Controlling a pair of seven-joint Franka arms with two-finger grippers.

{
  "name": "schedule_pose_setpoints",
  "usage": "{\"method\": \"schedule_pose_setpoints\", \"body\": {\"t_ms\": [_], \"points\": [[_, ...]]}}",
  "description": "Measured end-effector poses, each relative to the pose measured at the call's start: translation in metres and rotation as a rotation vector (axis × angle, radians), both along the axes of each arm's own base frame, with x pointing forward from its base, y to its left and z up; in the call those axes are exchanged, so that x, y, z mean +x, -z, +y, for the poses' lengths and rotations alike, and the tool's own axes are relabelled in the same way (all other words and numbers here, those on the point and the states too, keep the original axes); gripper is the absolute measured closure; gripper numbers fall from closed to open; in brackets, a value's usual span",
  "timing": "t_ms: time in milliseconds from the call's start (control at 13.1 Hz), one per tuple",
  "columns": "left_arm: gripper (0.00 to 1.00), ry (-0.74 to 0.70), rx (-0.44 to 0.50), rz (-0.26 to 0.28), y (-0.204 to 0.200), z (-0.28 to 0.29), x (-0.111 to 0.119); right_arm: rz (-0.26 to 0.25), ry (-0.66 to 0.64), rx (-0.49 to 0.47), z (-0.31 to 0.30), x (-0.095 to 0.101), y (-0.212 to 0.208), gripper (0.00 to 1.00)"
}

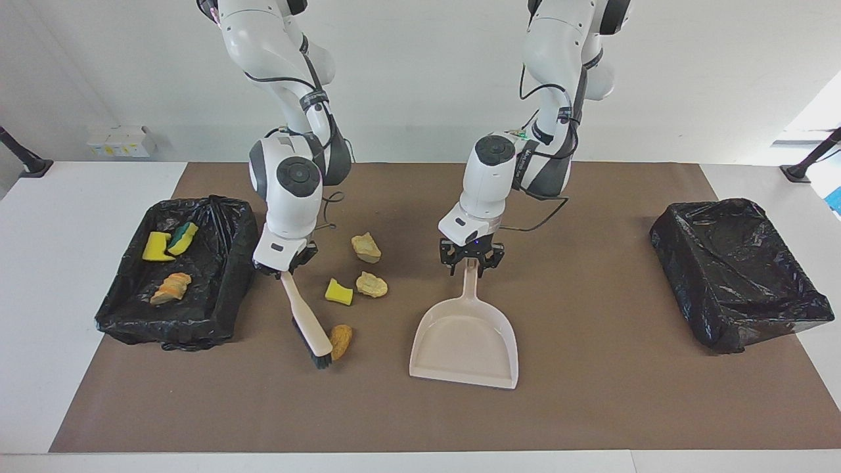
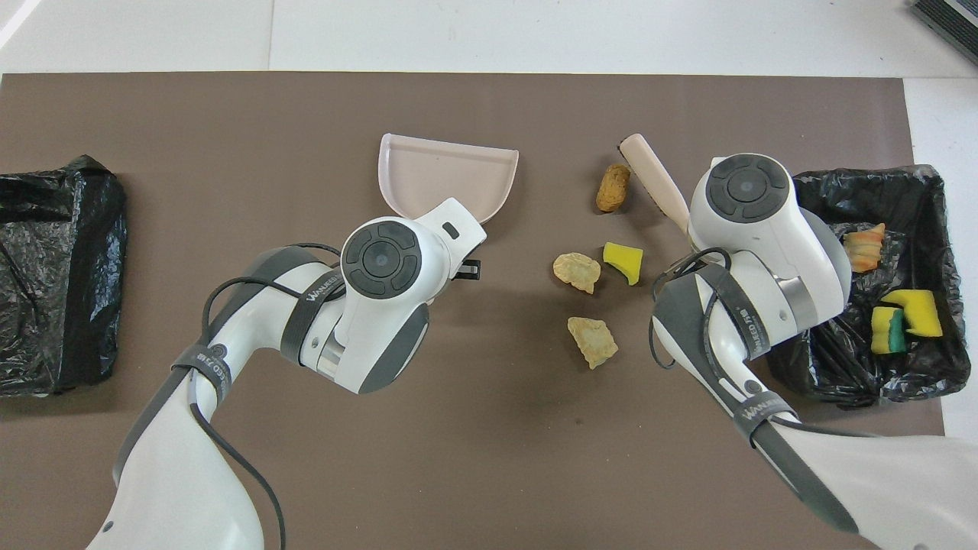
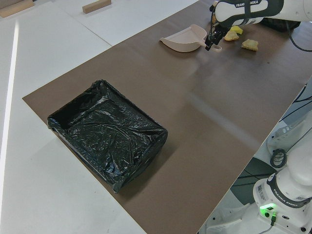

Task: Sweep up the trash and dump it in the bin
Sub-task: 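Sweep the tan chunks toward the dustpan with the right gripper's brush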

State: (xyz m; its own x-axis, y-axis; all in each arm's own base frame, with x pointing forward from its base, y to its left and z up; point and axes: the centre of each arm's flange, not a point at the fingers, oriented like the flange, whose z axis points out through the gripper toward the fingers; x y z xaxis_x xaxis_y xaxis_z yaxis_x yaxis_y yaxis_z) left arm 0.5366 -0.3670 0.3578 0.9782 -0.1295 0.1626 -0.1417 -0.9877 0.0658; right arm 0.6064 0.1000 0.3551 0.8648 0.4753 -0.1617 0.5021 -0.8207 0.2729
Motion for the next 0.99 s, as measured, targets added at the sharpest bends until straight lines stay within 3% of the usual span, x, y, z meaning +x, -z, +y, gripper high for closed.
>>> {"method": "schedule_pose_setpoints", "body": {"t_ms": [230,536,765,842,995], "points": [[0.69,0.0,0.0,0.0,0.0,0.0,0.0,0.03,-0.01,0.002,0.0,0.001,0.019,0.74],[0.69,-0.003,0.001,-0.001,-0.001,0.002,0.001,0.175,-0.019,-0.07,0.029,-0.028,0.013,0.74],[0.69,0.048,0.016,-0.007,-0.015,0.017,0.012,0.263,0.031,-0.038,0.042,-0.059,-0.013,0.74],[0.69,0.086,0.029,-0.001,-0.023,0.027,0.016,0.28,0.042,-0.034,0.043,-0.067,-0.02,0.74],[0.69,0.167,0.059,0.024,-0.039,0.05,0.025,0.254,0.123,-0.024,0.039,-0.074,-0.042,0.74]]}}
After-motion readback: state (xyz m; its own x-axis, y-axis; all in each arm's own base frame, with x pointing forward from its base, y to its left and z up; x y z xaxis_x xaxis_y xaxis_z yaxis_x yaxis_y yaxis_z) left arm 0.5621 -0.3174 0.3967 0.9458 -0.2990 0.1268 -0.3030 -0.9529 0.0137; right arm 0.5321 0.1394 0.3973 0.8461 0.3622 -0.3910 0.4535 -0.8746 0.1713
